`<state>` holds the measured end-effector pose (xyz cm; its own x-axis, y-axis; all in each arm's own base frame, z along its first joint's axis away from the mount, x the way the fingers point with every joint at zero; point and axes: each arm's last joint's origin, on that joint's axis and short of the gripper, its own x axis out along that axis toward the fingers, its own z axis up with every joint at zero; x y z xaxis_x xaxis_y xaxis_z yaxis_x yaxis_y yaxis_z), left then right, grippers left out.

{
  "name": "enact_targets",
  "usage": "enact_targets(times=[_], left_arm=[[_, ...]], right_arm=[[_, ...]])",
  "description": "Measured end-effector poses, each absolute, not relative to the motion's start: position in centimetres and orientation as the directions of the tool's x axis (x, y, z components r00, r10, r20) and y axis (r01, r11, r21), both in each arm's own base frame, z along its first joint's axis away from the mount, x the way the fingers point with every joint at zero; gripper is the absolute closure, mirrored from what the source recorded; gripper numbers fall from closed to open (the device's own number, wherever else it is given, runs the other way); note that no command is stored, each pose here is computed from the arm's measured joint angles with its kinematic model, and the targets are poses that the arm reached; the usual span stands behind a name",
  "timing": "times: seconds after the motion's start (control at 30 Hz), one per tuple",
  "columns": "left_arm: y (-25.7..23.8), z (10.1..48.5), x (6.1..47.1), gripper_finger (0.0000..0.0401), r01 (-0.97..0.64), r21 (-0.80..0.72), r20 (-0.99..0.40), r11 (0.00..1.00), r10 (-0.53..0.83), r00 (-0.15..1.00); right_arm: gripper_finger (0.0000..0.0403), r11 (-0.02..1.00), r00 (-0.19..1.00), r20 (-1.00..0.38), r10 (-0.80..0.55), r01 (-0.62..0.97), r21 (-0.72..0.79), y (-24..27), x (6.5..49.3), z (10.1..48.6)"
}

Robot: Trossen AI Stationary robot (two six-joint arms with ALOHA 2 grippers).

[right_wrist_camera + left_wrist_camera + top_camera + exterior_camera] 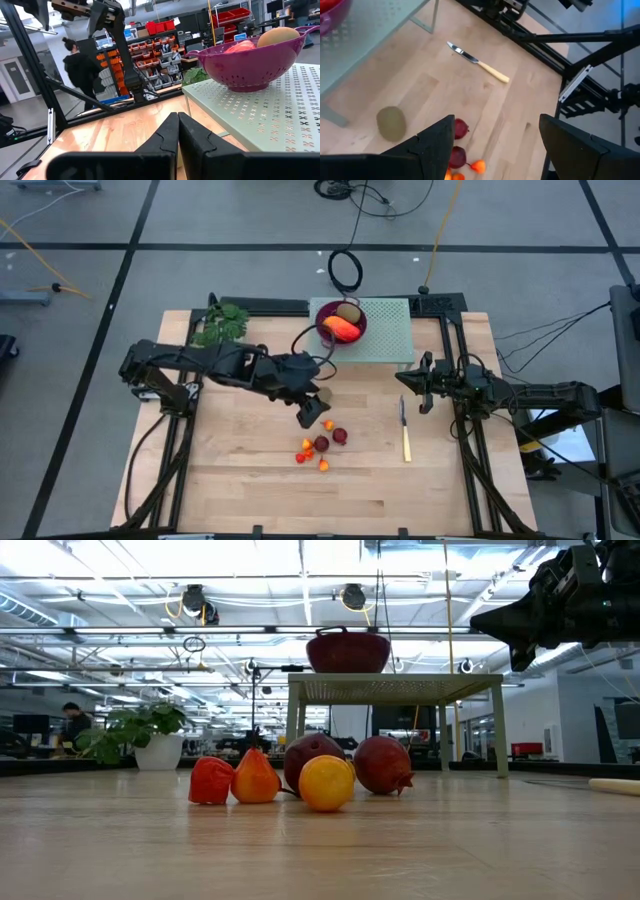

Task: Pick & Place Fruit
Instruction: Put the kiwi into the dark red colander on the shelf

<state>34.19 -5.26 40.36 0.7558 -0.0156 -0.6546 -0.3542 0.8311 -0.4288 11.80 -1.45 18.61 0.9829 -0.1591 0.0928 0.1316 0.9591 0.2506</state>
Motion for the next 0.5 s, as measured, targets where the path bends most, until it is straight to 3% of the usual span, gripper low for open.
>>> enact_targets(times=[0.5], left_arm=[[-6.1, 33.4, 38.7, 0.0112, -0.396, -0.340, -0.818, 0.853, -0.061, 0.572]], right_arm=[[0.0399, 0.959, 0.984, 0.085, -0.159, 0.133, 0.250, -1.4, 11.8, 18.5]])
